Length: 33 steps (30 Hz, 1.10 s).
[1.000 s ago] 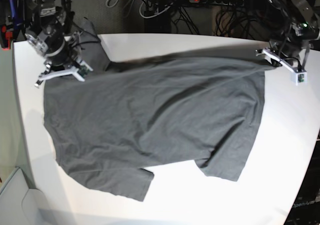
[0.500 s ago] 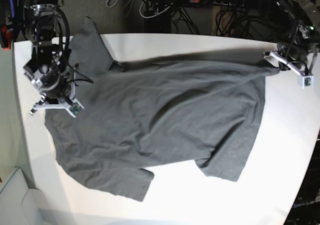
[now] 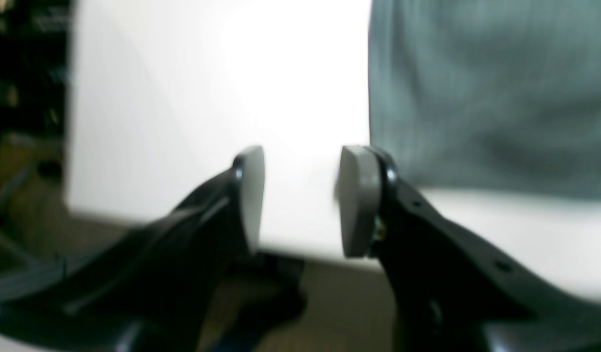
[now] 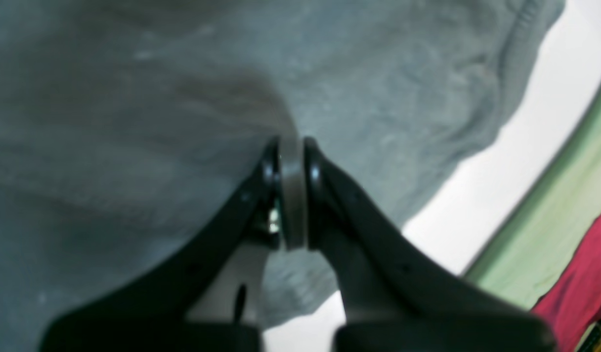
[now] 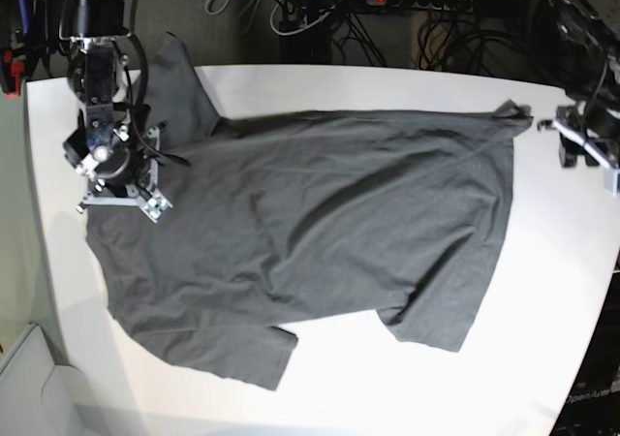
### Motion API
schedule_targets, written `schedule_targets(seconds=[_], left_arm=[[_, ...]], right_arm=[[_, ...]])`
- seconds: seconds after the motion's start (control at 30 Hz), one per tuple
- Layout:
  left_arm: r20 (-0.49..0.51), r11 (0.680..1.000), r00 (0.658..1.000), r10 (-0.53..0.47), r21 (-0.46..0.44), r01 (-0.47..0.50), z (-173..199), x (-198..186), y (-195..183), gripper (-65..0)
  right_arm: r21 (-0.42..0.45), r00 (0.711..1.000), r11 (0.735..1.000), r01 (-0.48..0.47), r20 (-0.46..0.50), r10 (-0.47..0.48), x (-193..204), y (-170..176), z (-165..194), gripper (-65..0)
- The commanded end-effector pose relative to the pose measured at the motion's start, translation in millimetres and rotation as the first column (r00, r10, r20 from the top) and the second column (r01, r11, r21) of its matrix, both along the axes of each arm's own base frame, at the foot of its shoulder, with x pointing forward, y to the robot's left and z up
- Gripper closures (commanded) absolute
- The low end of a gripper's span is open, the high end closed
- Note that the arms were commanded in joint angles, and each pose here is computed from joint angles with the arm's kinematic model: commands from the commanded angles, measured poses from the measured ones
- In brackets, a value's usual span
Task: Layout the t-shirt on the table in an organized manner, then fold the t-shirt properly
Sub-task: 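Release the shirt corners and raise both grippers, then grasp the shirt's side edge with the left gripper and pull it outward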
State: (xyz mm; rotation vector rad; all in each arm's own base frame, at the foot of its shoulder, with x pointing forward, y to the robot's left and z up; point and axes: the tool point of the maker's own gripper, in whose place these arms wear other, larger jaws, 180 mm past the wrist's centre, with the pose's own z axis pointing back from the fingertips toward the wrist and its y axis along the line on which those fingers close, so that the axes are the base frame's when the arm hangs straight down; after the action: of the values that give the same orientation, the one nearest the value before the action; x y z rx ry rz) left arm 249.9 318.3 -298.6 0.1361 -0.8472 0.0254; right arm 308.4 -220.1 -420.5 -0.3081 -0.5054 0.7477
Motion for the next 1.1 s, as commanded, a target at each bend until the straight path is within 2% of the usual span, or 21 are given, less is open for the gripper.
schedule_targets(seconds=[0.0,0.1,0.17,0.3,0.43,0.57,0.73,0.9,1.07], left_arm=[[0.095,1.0,0.995,-0.011,0.008,0.011,23,21,0,-24.8],[0.171,0.996,0.985,-0.04,-0.072,0.053,32,65,-18,-24.8],[0.18,0.984,0.981,-0.076,-0.148,0.103,26,96,-37,-24.8],[0.17,0.928,0.975,-0.145,-0.317,0.194,-11,138,-81,-24.8],[0.203,0.862,0.961,-0.186,-0.437,0.259,-55,157,-126,-24.8],[0.175,0.816,0.971,-0.16,-0.531,0.23,-99,151,-145,-24.8],[0.098,0.833,0.987,-0.129,-0.529,0.162,-126,134,-114,-24.8],[0.044,0.874,0.991,-0.126,-0.467,0.132,-138,101,-80,-24.8],[0.047,0.9,0.986,-0.159,-0.405,0.164,-129,82,-75,-24.8]], right_arm=[[-0.002,1.0,1.0,-0.023,0.013,0.023,1,2,3,0.0],[0.021,0.997,0.997,-0.073,-0.033,0.074,-22,17,-16,0.0],[0.039,0.993,0.994,-0.104,-0.054,0.106,-36,27,-25,0.0],[0.048,0.987,0.991,-0.128,-0.088,0.132,-62,35,-33,0.0],[0.024,0.985,0.988,-0.153,-0.08,0.154,-76,31,-25,0.0],[-0.02,0.981,0.982,-0.186,-0.059,0.185,-83,22,-9,0.0],[-0.095,0.976,0.973,-0.213,-0.057,0.208,-81,-2,3,0.0],[-0.139,0.974,0.964,-0.224,-0.058,0.218,-76,-18,10,0.0],[-0.161,0.972,0.962,-0.221,0.045,0.231,-40,-12,38,0.0]])
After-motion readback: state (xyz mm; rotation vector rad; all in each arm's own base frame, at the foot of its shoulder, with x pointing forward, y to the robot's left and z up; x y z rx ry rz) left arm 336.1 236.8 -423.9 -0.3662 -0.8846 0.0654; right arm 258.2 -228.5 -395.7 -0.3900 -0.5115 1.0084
